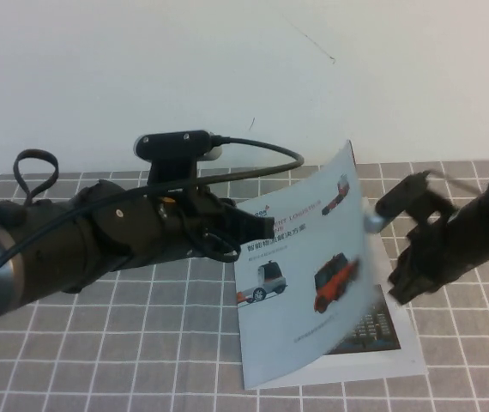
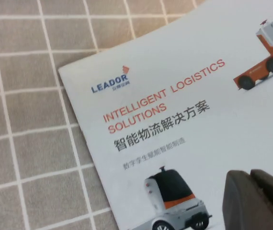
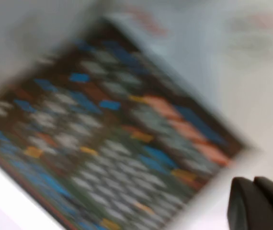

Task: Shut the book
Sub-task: 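Close the open booklet and leave it lying on the table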

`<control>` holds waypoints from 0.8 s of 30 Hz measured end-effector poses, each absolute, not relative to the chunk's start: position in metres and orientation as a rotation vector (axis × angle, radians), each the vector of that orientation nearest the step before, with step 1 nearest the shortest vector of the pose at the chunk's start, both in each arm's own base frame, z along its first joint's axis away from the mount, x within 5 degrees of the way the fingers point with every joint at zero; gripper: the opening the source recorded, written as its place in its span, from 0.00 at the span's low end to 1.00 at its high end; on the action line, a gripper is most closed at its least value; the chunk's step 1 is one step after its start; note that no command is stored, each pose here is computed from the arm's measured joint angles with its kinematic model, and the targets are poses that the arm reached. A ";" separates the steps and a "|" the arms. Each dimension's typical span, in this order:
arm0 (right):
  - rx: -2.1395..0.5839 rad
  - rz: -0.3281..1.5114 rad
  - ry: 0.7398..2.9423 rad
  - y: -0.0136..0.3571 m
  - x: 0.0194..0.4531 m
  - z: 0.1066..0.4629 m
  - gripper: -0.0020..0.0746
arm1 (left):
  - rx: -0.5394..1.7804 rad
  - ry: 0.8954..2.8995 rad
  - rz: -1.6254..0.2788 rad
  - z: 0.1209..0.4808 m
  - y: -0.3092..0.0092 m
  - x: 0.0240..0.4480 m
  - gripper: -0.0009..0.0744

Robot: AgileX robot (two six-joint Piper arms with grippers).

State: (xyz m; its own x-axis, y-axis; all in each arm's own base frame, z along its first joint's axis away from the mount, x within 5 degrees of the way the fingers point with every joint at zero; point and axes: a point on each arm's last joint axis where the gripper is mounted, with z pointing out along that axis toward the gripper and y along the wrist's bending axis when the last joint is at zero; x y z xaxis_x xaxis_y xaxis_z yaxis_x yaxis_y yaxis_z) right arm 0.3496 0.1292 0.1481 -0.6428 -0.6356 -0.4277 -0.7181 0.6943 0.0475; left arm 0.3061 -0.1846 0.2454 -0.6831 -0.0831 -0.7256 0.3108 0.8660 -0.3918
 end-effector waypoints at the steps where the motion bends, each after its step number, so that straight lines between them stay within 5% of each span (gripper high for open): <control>1: -1.062 0.240 2.516 0.124 0.351 0.157 0.02 | 0.164 2.230 -0.640 0.249 -0.184 0.305 0.01; 5: -0.948 0.100 2.477 0.105 0.354 0.211 0.02 | 0.165 2.191 -0.651 0.262 -0.182 0.301 0.01; 10: -0.904 0.176 2.449 0.110 0.347 0.235 0.02 | 0.206 2.136 -0.650 0.279 -0.178 0.294 0.01; 18: -0.999 0.364 2.663 0.139 0.345 0.152 0.02 | 0.345 2.038 -0.634 0.315 -0.169 0.272 0.01; 24: -1.051 0.370 2.674 0.143 0.345 0.143 0.02 | 0.493 1.944 -0.558 0.349 -0.155 0.244 0.01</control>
